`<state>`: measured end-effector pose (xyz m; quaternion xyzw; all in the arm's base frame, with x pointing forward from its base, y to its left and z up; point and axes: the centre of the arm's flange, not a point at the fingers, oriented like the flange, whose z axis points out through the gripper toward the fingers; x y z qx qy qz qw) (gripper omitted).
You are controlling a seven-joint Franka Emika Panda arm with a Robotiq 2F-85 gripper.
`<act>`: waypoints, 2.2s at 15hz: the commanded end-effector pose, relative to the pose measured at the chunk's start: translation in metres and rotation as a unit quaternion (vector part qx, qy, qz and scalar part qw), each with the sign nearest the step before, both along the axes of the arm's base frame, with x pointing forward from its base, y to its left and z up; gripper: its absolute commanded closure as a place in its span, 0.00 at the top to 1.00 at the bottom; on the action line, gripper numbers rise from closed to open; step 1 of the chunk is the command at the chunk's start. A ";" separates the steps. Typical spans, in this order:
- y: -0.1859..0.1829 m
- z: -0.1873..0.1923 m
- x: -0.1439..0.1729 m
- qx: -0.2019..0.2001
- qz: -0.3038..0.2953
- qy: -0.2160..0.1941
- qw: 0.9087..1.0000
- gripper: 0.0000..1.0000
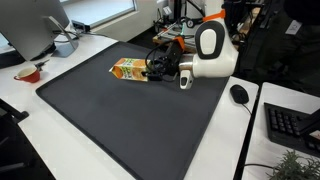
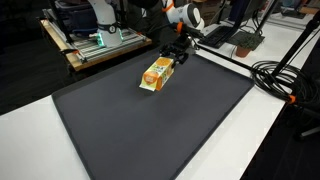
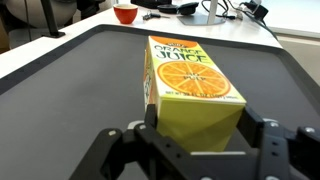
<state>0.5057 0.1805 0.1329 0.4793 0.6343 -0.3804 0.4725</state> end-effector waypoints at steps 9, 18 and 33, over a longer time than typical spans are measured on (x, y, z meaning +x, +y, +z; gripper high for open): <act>-0.015 -0.040 0.033 -0.015 -0.035 -0.010 0.999 0.54; -0.007 -0.040 0.019 0.006 -0.039 0.009 0.999 1.00; 0.042 0.137 -0.117 0.278 -0.100 -0.033 0.955 1.00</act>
